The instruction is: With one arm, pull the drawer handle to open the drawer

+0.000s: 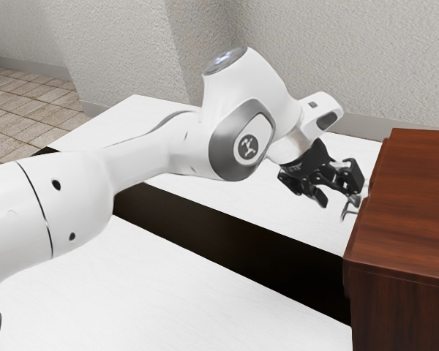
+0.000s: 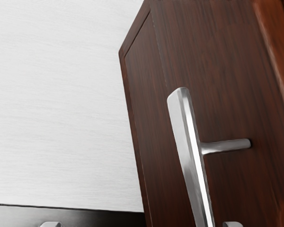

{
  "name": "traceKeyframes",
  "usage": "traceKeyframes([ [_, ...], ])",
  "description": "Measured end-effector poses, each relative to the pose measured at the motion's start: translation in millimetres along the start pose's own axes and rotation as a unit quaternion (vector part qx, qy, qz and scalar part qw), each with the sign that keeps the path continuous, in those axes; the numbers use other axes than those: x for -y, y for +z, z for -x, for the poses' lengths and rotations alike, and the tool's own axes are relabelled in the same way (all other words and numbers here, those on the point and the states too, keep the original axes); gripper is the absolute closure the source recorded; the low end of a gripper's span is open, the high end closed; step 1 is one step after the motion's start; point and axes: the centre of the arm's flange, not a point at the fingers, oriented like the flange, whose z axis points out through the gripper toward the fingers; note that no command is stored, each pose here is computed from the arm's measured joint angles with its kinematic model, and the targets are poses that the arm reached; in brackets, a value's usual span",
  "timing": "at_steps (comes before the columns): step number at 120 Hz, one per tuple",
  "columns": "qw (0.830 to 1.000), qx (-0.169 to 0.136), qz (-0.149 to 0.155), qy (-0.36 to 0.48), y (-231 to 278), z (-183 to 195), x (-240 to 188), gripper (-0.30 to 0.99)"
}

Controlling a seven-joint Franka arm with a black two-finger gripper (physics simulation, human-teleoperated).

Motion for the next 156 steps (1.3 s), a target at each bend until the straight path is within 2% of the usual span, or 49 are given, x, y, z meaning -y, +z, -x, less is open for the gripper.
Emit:
traceKeyframes([
  [34, 1.0, -0.006, -0.009, 0.017, -5, 2, 1, 0.34],
  [81, 1.0, -0.01, -0.012, 0.021, -13, 5, 6, 0.5],
  [156, 0.999, -0.014, -0.031, 0.018, -22, 13, 23, 0.53],
])
